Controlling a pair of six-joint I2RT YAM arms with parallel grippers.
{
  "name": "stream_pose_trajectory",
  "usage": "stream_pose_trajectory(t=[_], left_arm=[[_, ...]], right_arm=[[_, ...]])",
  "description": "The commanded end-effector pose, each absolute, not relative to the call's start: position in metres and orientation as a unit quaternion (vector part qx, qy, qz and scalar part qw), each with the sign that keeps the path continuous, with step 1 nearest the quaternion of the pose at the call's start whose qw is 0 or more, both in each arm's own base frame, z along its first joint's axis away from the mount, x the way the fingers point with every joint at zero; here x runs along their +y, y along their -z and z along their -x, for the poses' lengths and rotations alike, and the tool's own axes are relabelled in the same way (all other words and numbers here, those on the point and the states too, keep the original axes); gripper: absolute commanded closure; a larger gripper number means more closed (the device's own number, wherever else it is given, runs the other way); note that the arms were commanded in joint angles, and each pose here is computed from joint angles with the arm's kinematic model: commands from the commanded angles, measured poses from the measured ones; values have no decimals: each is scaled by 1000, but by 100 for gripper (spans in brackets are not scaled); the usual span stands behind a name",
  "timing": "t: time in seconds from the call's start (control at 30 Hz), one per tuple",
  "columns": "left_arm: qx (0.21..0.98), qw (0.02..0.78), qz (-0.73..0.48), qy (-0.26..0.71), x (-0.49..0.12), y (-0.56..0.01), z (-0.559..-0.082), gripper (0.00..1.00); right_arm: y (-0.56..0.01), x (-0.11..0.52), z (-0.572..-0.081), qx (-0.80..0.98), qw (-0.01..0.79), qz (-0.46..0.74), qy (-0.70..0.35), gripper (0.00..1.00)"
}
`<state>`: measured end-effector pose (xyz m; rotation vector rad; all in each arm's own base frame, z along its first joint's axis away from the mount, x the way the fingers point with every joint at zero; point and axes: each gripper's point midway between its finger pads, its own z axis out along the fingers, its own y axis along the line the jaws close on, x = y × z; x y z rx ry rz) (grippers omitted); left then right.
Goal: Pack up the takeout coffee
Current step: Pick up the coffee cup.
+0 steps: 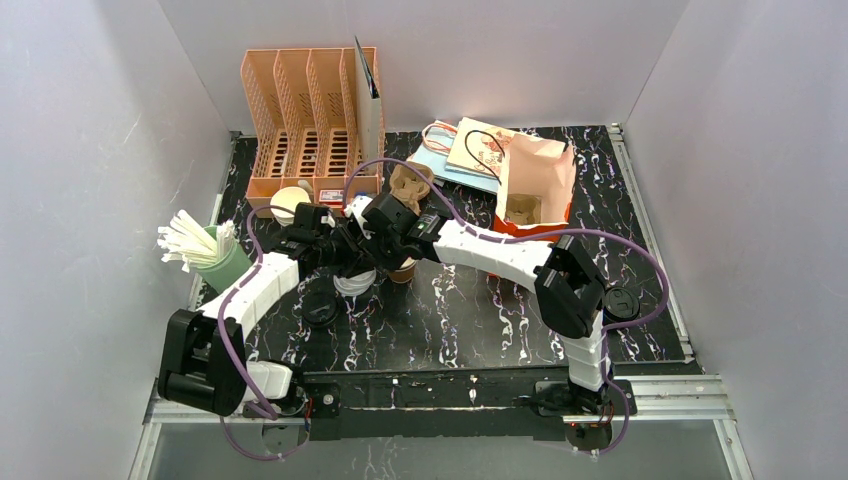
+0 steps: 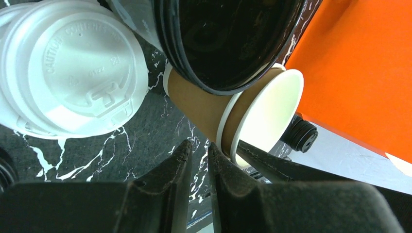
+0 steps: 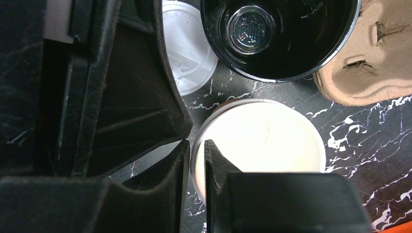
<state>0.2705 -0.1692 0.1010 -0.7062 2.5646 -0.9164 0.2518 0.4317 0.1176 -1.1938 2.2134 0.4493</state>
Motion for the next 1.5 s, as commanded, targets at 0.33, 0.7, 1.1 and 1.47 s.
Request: stream_pose_trajectory(t=[0.33, 0.7, 1.1, 1.47], left_arm=[[893, 160, 229, 352, -177, -105, -272, 84], [889, 163, 228, 362, -181, -106, -276, 84], [892, 150, 233, 357, -181, -96, -274, 84], [900, 136, 230, 343, -178, -88, -267, 87]], right_arm=[[-146, 431, -249, 828, 310, 429, -182, 78], [-153, 429, -247, 829, 315, 424, -187, 79], [-157, 426, -246, 829, 317, 421, -189, 99], [-202, 414, -261, 819, 373, 405, -163, 99]])
